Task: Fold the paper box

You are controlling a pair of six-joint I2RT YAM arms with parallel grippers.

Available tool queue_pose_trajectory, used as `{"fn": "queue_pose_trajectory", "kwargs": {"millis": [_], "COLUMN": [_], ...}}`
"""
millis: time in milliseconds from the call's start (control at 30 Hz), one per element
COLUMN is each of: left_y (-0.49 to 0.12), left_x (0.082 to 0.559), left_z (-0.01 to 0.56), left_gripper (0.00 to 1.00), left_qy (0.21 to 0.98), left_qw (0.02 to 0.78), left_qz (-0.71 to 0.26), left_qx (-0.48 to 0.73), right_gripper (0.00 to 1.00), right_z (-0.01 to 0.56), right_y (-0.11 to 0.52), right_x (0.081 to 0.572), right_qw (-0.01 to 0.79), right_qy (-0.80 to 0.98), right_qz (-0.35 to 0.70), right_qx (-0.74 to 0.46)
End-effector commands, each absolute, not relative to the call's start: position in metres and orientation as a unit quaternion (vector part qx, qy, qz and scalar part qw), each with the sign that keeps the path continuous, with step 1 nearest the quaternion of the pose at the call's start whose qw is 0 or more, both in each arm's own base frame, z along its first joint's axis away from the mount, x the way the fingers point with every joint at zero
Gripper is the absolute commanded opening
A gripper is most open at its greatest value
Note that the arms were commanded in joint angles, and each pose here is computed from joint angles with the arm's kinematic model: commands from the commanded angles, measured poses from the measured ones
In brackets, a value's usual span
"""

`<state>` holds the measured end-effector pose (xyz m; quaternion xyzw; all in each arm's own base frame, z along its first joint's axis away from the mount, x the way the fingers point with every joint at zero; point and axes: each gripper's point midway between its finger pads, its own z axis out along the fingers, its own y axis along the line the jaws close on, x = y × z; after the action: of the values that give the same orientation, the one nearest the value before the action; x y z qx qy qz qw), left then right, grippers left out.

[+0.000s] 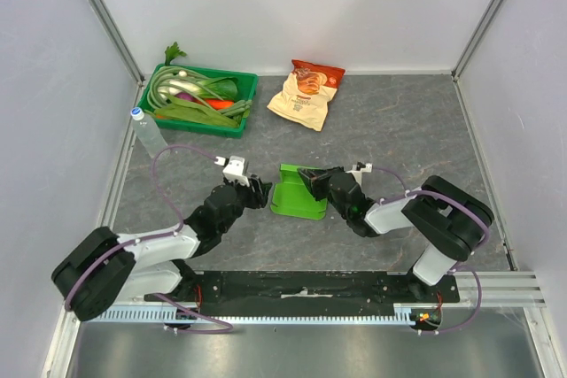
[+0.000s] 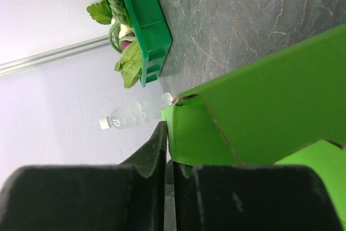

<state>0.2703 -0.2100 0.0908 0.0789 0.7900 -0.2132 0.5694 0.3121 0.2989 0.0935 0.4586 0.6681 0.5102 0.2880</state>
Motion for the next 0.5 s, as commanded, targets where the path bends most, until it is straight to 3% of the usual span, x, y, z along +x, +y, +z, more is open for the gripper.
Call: {"fn": "queue_pose_trajectory", "kwargs": {"millis": [0, 133, 233, 467], "left_y": [-0.206, -0.206, -0.213, -0.218], "left_x": [0.266, 0.272, 0.271, 0.272], "left_z": [0.101, 0.098, 0.101, 0.117], "left_gripper": [0.63, 0.64, 0.64, 0.64], "left_qy": [0.785, 0.794, 0.793, 0.789], "left_qw": [0.565, 0.553, 0.543, 0.537], "left_qz": [-0.244, -0.245, -0.266, -0.286], "left_qx": [0.063, 0.062, 0.069, 0.081], "right_gripper": [0.13, 0.23, 0.36, 0.82], "right_z": [0.073, 0.072, 0.075, 0.092], "right_y": [0.29, 0.295, 0.296, 0.284], "right_x": [0.305, 0.302, 0.301, 0.287], "right_qw": [0.303, 0.293, 0.301, 0.334], "right_qy": [0.709, 0.713, 0.717, 0.756], "right_qz": [0.462, 0.47, 0.472, 0.447], "right_qx": [0.438, 0.43, 0.415, 0.342]}}
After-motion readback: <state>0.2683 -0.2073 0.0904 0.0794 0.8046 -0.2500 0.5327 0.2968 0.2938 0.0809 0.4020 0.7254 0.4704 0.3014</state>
